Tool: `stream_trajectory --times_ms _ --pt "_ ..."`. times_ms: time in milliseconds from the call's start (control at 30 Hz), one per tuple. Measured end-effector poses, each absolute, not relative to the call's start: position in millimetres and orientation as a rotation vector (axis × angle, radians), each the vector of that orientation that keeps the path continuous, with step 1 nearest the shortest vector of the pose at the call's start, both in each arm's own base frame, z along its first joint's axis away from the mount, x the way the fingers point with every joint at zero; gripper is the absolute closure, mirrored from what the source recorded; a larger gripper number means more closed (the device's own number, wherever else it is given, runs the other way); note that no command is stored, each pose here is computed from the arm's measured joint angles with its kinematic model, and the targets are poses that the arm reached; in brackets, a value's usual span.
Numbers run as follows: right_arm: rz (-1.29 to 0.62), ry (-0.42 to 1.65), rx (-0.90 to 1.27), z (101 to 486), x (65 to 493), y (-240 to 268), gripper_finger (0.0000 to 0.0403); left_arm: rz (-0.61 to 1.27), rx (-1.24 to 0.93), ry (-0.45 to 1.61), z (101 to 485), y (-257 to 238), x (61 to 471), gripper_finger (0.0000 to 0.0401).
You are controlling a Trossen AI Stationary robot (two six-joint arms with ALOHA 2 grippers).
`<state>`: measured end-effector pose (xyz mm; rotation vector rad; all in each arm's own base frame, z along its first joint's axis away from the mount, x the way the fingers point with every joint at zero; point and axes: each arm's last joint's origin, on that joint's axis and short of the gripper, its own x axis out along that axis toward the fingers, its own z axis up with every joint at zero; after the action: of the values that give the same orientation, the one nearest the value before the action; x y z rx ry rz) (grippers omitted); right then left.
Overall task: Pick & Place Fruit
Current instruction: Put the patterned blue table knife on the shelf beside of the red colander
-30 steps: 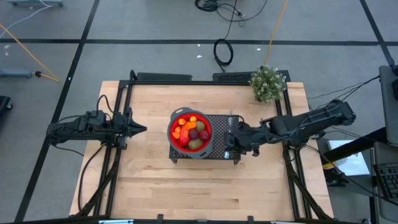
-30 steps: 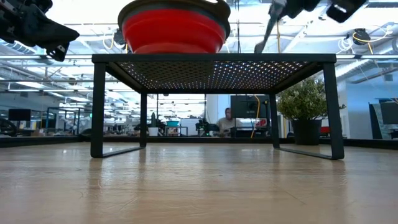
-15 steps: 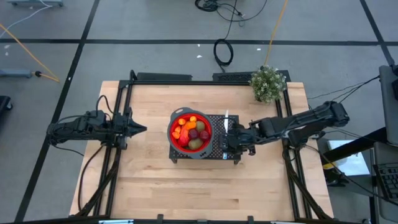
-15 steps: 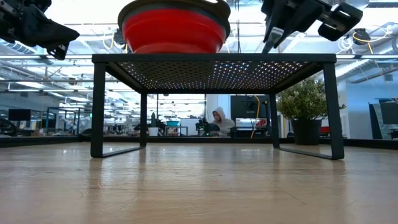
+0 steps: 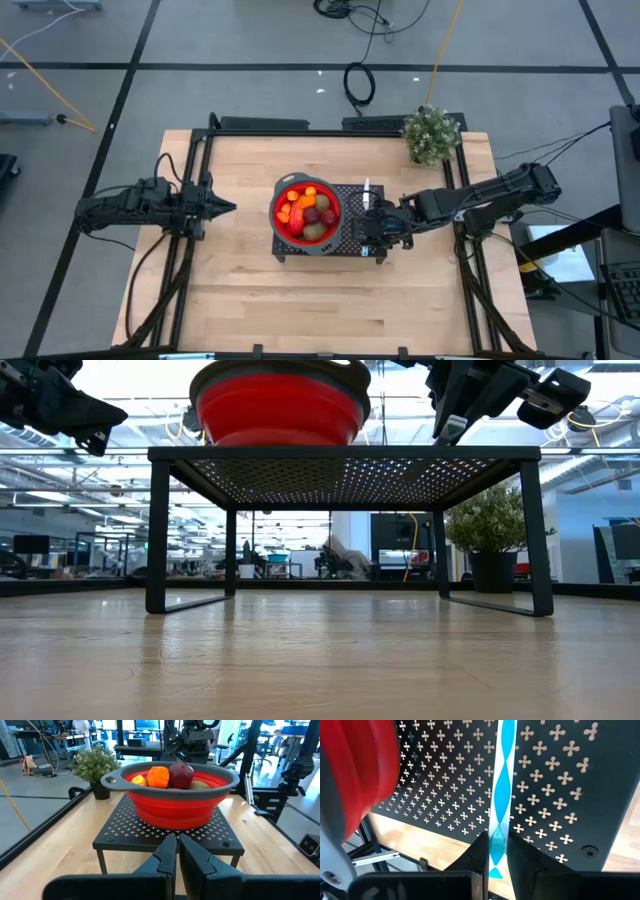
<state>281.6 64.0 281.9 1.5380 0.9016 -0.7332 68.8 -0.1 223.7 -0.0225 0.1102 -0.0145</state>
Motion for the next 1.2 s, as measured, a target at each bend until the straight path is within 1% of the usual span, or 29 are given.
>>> stream_trajectory --times_ms 600,767,1200 --pt "-0.737 0.929 1.545 281 281 62 0.0365 -0.015 -0.006 0.11 224 0 69 0.0382" --pt "-0.731 1.001 1.53 274 283 64 0.0365 -0.015 -0.004 0.109 224 0 69 0.0382" --pt "-0.712 0.993 1.516 271 289 64 0.0364 -0.014 -0.005 0.107 224 0 69 0.0382"
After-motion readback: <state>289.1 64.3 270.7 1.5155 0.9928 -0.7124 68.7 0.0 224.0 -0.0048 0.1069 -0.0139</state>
